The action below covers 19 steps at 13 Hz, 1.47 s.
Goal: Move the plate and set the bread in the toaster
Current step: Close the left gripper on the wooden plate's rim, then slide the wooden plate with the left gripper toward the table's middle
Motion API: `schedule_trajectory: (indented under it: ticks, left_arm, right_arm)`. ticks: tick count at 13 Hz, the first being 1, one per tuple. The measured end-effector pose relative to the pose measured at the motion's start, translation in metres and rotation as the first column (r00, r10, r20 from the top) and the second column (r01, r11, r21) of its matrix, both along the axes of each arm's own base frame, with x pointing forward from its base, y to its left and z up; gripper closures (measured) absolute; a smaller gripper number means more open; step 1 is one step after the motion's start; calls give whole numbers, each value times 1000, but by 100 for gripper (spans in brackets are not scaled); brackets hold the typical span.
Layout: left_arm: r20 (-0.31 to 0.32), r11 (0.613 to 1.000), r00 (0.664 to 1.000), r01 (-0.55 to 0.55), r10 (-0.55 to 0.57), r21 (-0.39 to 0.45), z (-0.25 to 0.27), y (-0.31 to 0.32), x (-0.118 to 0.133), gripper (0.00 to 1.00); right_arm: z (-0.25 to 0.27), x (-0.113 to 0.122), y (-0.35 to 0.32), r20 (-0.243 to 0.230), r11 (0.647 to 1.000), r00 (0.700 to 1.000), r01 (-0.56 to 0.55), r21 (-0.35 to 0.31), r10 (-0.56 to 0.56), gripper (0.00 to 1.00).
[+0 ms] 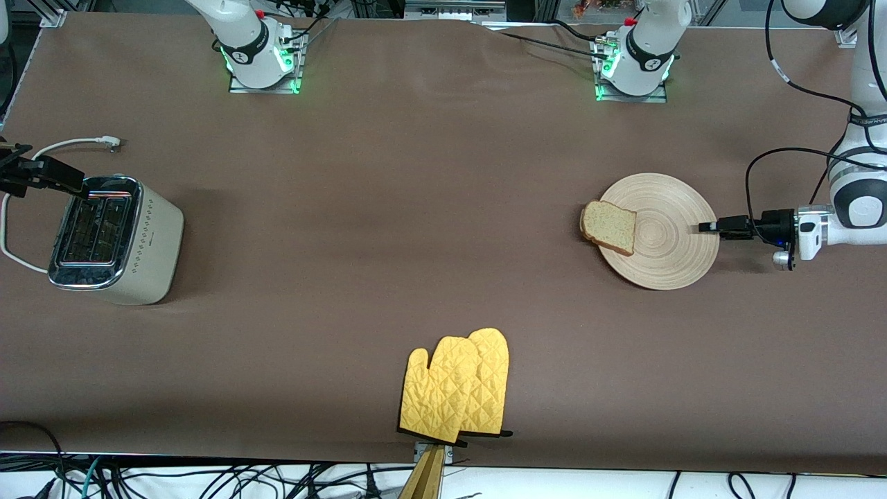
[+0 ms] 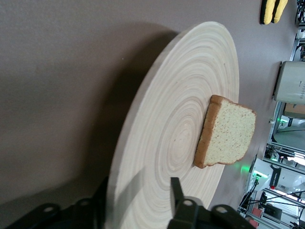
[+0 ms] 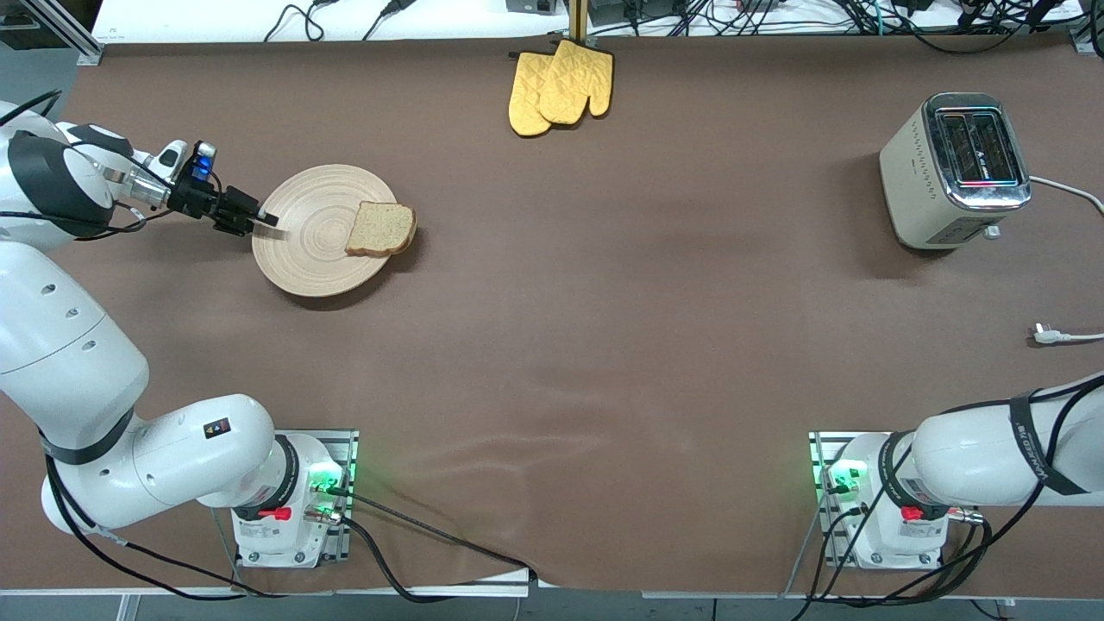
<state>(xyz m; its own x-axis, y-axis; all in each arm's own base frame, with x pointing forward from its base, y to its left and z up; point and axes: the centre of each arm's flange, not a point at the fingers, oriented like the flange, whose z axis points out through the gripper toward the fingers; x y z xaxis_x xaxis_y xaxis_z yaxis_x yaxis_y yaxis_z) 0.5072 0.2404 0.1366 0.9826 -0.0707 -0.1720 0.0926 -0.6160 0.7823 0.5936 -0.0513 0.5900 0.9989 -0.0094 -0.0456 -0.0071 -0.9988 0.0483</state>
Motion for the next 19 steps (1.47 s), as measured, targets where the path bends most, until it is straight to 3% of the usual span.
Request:
schedule_trajectory:
  ticks: [1,4,14,19]
  left_arm:
    - [-4,1000,1000,0,0,-2,-2,-1,-1,51]
    - [-7,1000,1000,7,-7,-23,-5,-5,-1,87]
    - [16,999,1000,-14,15,-41,-7,-12,1,88]
    - [32,994,999,-27,30,-102,-6,-88,40,90]
  right_arm:
    - [0,0,0,0,1000,1000,0,0,0,0]
    - [0,0,0,0,1000,1000,0,0,0,0]
    - [-2,1,0,-3,1000,1000,0,0,0,0]
    - [-2,1,0,-3,1000,1000,0,0,0,0]
